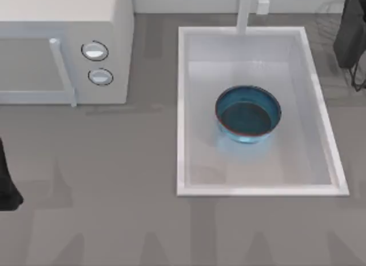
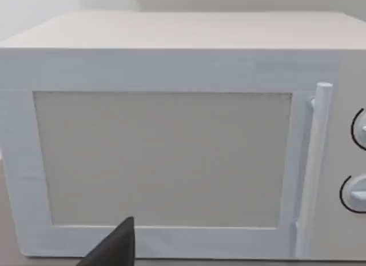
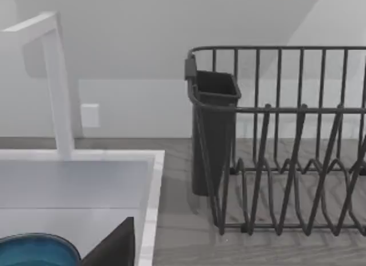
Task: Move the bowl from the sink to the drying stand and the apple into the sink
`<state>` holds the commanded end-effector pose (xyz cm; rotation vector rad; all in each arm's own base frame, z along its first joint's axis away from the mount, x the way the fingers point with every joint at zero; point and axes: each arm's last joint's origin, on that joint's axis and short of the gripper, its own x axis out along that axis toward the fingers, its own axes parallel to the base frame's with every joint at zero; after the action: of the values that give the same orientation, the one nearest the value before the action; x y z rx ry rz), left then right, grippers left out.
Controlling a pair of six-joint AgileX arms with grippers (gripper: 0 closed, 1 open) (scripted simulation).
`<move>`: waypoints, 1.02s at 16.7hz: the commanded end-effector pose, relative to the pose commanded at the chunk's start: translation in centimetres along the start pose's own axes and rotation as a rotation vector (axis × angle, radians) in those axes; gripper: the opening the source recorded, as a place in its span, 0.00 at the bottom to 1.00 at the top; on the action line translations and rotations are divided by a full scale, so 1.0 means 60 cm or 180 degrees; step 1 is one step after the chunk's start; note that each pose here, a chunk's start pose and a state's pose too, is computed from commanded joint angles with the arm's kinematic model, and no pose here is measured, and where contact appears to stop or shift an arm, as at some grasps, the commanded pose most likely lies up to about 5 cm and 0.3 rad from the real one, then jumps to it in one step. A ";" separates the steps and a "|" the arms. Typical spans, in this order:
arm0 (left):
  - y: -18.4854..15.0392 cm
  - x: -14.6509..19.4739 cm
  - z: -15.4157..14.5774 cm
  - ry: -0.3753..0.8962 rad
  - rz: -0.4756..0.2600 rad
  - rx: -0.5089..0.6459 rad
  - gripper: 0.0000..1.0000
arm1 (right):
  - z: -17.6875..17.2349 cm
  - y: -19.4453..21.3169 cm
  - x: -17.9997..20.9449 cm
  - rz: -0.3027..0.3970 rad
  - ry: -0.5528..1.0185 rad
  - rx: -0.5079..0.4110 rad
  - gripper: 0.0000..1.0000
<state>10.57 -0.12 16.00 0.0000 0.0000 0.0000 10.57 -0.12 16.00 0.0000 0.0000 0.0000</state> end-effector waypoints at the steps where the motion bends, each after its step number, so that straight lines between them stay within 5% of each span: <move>1: 0.000 0.000 0.000 0.0000 0.0000 0.0000 1.00 | 0.000 0.000 0.000 0.0000 0.0000 0.0000 1.00; 9: 0.000 0.000 0.000 0.0000 0.0000 0.0000 1.00 | 0.078 0.010 0.016 0.0102 0.0586 0.0278 1.00; 17: 0.000 0.000 0.000 0.0000 0.0000 0.0000 1.00 | 0.196 0.081 0.182 0.0289 0.2695 0.0751 1.00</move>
<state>10.57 -0.12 16.00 0.0000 0.0000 0.0000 21.49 4.75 27.75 0.2358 0.8466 0.0907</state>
